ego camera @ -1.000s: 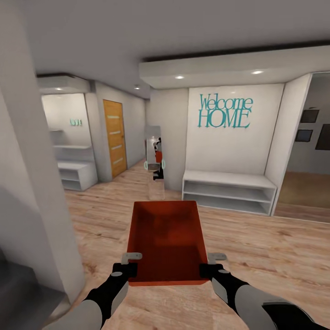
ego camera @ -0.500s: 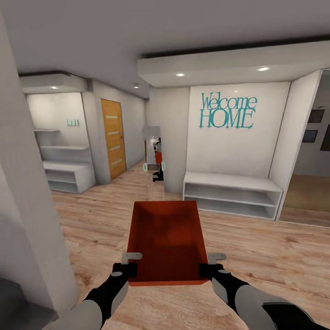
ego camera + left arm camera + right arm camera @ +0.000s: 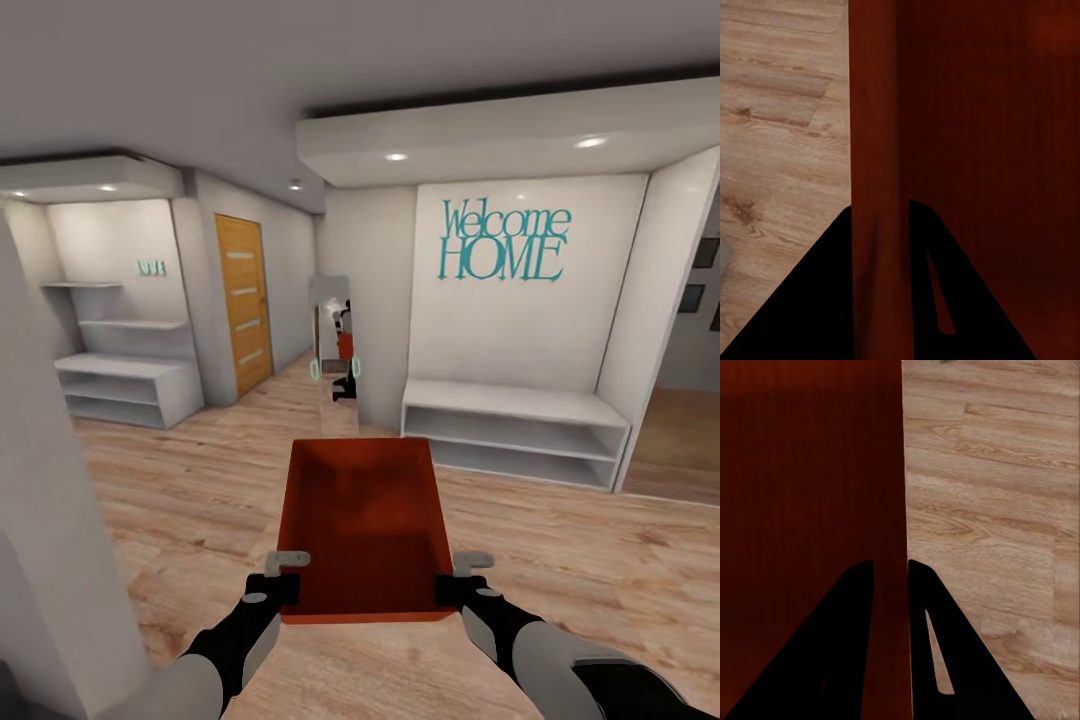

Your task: Move the two storage containers from the living room to the garage. In the garage, place one container on the floor and stack the other container on top of it (either order is fine).

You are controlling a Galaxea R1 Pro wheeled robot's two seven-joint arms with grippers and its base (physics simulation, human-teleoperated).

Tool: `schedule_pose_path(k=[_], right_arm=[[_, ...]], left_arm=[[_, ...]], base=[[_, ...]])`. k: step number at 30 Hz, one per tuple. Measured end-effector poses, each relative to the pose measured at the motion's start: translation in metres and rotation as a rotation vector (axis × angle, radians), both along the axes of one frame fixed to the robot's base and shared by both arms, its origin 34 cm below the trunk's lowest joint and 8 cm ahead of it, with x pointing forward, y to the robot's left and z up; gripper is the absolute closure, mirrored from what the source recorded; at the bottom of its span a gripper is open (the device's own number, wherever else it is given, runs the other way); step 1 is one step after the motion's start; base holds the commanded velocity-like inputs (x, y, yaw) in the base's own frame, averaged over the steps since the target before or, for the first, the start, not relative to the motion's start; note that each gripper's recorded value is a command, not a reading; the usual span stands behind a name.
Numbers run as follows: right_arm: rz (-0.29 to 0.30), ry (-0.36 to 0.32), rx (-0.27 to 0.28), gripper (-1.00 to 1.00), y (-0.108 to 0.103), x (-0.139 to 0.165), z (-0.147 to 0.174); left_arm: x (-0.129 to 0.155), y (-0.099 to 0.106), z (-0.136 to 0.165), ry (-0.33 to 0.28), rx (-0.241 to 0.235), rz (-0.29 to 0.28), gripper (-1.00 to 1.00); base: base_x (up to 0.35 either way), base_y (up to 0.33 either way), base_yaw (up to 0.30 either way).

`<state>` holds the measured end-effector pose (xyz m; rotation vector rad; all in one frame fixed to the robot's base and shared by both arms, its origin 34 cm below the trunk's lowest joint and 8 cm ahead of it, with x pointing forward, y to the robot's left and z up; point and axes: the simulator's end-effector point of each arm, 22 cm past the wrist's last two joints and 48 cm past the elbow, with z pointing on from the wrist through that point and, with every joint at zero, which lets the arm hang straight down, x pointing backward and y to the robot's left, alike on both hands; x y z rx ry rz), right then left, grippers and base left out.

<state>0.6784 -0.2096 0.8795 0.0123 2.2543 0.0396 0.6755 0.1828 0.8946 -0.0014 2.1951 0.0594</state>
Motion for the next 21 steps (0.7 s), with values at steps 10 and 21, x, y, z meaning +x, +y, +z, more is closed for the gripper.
schedule_pose_path(k=[10, 21], right_arm=[[0.000, 0.000, 0.000, 1.00, 0.0001, 0.0000, 0.0001], [0.001, 0.000, 0.000, 1.00, 0.0002, 0.0002, 0.0002]], left_arm=[[0.0000, 0.0001, 0.0000, 0.000, 0.000, 0.000, 1.00], [0.0000, 0.0002, 0.0001, 0.000, 0.000, 0.001, 1.00]], base=[[0.322, 0.000, 0.065], [0.322, 0.000, 0.253]])
